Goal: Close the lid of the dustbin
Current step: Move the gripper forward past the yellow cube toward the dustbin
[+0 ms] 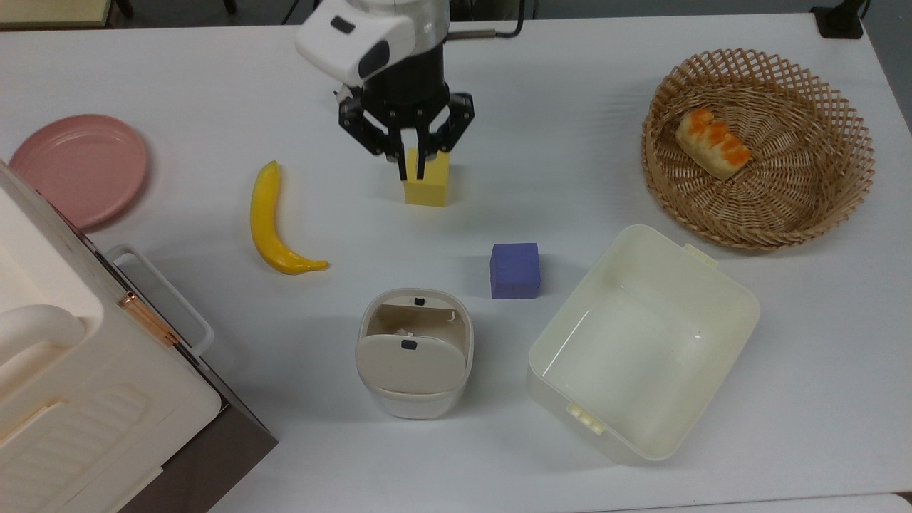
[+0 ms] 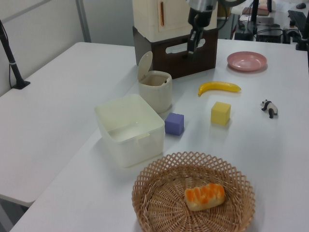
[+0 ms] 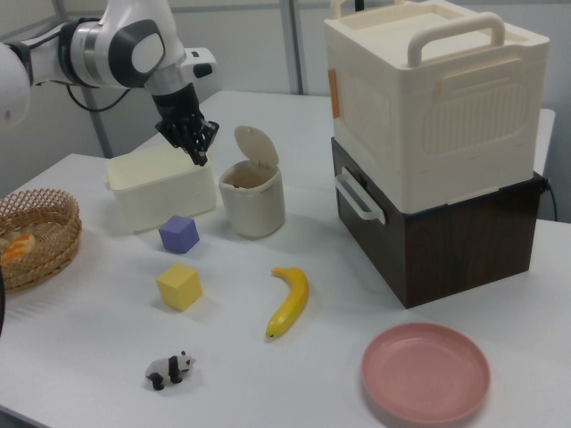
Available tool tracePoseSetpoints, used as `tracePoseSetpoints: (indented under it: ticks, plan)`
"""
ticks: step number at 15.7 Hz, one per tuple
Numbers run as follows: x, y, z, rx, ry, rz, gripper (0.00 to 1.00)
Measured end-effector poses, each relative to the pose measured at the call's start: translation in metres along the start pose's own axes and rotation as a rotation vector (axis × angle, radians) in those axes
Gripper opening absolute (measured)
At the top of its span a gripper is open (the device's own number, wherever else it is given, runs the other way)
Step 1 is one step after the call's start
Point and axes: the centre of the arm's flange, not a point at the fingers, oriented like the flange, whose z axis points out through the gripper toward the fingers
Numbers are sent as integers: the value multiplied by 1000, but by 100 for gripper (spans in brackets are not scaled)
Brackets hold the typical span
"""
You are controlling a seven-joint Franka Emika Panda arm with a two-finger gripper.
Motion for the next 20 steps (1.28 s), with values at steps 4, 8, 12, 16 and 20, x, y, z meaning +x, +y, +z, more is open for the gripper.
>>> tracePoseSetpoints:
  ticks: [4,8,12,16,20]
  plan:
    - [26,-6,10,1,90,-8,2]
    - [44,-26,19,13,211,-12,1]
    - [65,-31,36,4,392,39,1]
    - [83,-28,47,-15,552,103,1]
    - [92,-19,44,-17,663,138,2]
